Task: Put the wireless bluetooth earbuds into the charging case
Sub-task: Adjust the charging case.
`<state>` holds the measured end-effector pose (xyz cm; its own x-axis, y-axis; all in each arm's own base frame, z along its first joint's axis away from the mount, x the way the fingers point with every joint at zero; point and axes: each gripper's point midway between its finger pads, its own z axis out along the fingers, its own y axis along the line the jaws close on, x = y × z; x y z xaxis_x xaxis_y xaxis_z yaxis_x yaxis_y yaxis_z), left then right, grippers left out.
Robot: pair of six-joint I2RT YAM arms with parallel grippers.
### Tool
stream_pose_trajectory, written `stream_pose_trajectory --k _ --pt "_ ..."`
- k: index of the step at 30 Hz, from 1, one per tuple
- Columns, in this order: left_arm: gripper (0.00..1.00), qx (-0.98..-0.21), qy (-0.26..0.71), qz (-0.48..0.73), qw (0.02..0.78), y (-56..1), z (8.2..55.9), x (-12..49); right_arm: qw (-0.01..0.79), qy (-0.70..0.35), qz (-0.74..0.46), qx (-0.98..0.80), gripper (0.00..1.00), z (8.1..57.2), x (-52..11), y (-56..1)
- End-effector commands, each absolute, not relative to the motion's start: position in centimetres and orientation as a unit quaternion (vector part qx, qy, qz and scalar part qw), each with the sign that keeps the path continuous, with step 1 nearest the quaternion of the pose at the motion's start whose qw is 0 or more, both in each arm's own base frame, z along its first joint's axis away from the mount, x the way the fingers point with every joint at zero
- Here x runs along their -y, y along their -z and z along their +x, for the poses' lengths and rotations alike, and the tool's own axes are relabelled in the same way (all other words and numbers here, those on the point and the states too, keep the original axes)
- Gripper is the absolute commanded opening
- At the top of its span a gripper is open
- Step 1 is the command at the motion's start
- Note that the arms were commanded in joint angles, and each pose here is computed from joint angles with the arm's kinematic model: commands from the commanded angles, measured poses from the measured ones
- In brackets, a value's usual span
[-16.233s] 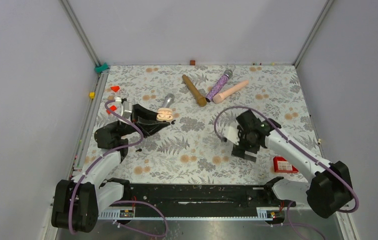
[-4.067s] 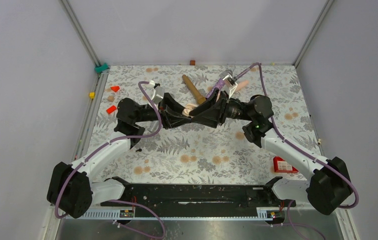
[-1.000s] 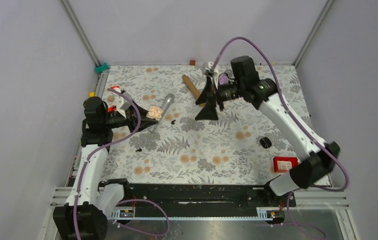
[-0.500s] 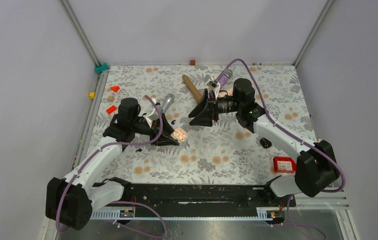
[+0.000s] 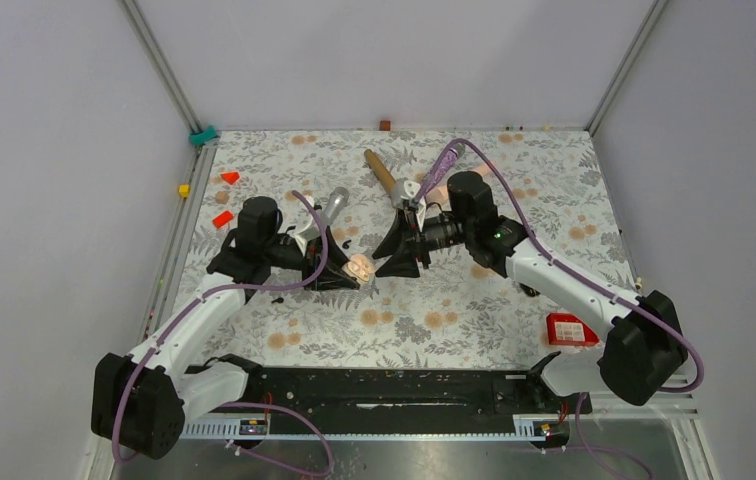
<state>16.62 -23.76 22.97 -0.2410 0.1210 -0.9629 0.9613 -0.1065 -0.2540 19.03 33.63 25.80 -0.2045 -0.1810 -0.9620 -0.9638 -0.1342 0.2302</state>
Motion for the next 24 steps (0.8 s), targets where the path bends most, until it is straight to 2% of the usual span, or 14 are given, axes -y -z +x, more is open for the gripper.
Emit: stream_pose_trajectory --k 1,12,18,24 --pt "0.06 -0.540 0.554 0.501 0.388 -23.2 16.7 23.8 0.381 -0.511 -0.554 -0.535 0.50 18.7 -34.1 -26.1" --pt "0.07 -0.542 0.558 0.500 0.381 -22.7 16.6 23.9 0.372 -0.503 -0.554 -0.549 0.35 19.2 -35.4 -25.2" --pt "0.07 -0.547 0.551 0.499 0.384 -22.4 16.9 24.0 0.353 -0.506 -0.556 -0.556 0.33 18.7 -35.7 -24.7" --pt "0.10 -0.549 0.545 0.500 0.388 -22.1 16.9 24.1 0.346 -0.511 -0.556 -0.556 0.24 18.5 -36.0 -24.9"
